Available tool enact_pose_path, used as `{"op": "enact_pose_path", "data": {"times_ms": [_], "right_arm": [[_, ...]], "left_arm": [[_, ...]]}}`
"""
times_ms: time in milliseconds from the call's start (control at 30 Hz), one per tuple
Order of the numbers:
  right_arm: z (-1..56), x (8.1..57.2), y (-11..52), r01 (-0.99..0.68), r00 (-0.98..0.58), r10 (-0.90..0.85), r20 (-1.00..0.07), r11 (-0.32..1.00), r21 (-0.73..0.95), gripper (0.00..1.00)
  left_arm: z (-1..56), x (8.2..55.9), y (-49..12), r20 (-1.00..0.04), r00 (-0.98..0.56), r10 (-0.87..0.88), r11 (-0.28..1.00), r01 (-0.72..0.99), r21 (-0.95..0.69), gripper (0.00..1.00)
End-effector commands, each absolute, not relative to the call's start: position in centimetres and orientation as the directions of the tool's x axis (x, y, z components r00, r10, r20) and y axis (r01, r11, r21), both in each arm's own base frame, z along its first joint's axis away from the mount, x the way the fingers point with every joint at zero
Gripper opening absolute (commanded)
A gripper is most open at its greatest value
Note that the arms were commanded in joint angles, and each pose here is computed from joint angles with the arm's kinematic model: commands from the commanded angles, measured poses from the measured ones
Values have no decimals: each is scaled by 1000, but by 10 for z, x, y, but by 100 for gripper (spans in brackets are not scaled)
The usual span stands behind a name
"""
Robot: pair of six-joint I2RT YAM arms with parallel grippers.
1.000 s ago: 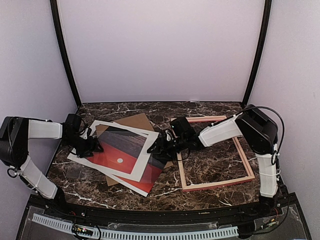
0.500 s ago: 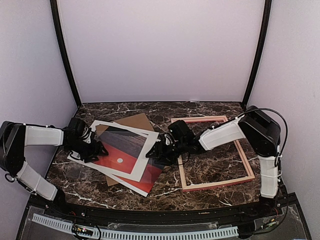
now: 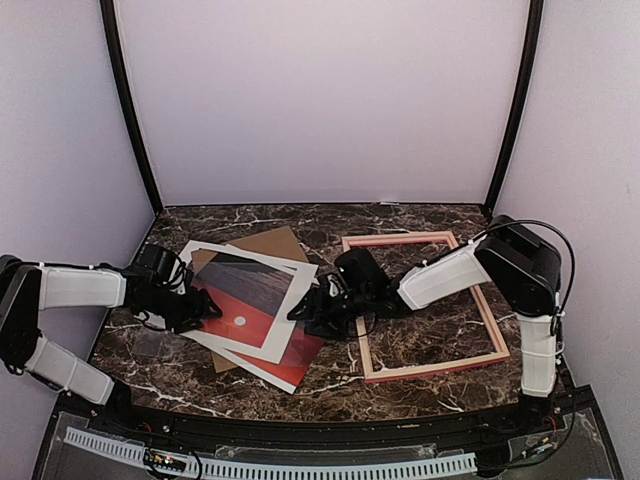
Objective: Put the photo into the frame
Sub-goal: Pick up the glass panel from the mat board.
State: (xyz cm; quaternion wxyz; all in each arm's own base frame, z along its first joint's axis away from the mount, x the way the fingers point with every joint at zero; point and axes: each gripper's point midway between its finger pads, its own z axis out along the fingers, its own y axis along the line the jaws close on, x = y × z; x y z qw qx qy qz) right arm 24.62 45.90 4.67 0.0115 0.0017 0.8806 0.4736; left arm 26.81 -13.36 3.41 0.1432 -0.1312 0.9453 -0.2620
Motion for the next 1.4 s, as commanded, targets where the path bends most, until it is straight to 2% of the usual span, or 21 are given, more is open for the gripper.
{"op": "enact_pose_path", "data": {"times_ms": [0,200,467,1000,1367], "right_arm": [[20,235,448,88,-996,61,65,587,804,63],[37,239,455,116,-993,82,87,471,874,60],[70,243,467,74,-997,50,60,330,941,55],[104,240,470,-24,-1000,9,-27,212,977,49],[133,234,476,-117,-993,-41,-114,98,988,49]], "left_arm": [[2,219,-136,-26,-948,-319,836,-268,-480,69],[1,216,-144,-24,-953,-302,831,-251,-497,68],[1,216,-147,-36,-955,-295,824,-235,-515,68],[2,214,-151,-51,-958,-282,820,-213,-531,67],[4,214,-152,-56,-959,-278,820,-206,-535,68]]}}
